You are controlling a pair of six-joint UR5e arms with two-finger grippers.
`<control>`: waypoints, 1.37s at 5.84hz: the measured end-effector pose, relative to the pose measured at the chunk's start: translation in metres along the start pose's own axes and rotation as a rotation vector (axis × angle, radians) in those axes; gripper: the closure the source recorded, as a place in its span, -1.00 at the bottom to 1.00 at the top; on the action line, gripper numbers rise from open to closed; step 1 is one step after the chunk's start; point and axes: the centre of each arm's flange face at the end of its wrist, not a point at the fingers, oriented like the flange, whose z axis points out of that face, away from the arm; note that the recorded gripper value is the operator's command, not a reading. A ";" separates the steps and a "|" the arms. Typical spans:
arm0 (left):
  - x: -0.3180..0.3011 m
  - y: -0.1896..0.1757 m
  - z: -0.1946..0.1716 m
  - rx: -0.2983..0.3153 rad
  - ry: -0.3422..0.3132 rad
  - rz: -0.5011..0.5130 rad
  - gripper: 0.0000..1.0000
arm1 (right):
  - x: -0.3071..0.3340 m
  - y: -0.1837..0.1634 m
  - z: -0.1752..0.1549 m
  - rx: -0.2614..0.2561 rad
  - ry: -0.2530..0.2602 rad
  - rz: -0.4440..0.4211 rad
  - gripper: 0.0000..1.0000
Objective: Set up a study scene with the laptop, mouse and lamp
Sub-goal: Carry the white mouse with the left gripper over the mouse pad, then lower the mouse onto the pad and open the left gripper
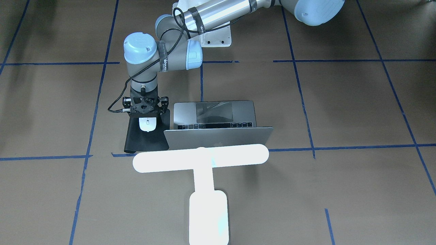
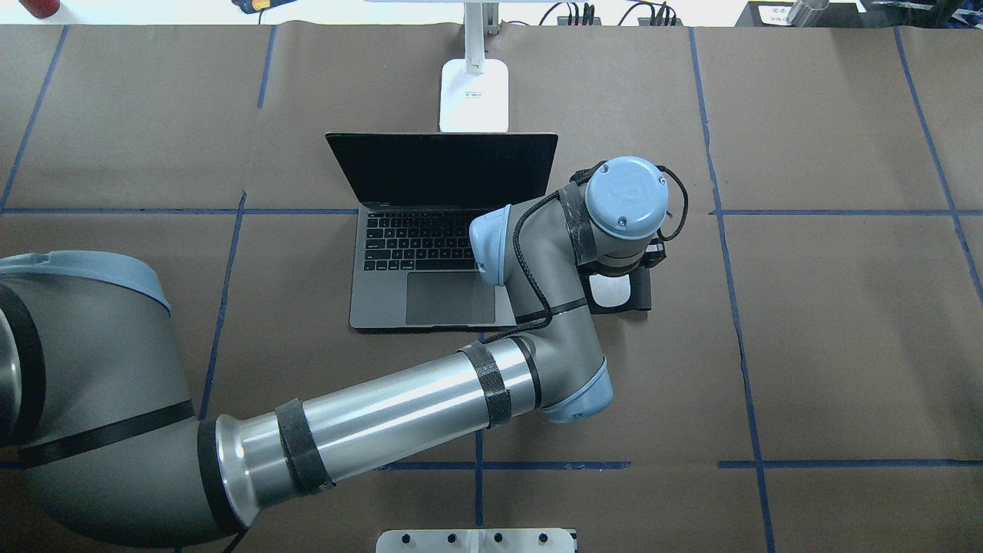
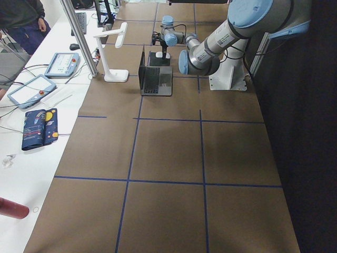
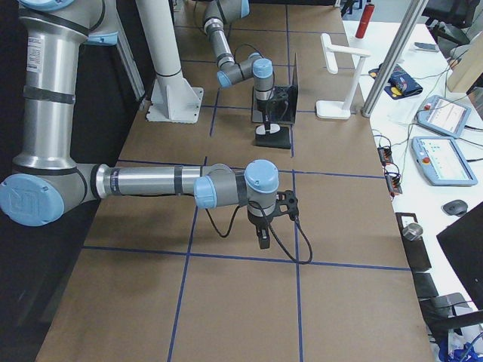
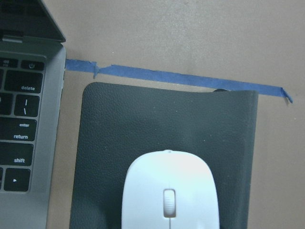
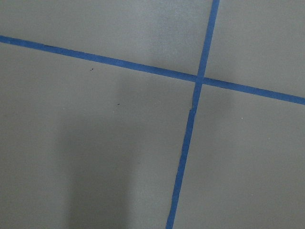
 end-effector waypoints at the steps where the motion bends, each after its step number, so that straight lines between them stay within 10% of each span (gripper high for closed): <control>1: -0.001 -0.011 -0.005 0.002 0.002 -0.008 -1.00 | -0.001 -0.002 -0.002 0.004 -0.005 -0.001 -1.00; 8: -0.024 -0.028 -0.008 -0.012 0.003 -0.027 -1.00 | -0.005 -0.006 -0.005 0.013 -0.018 -0.002 -1.00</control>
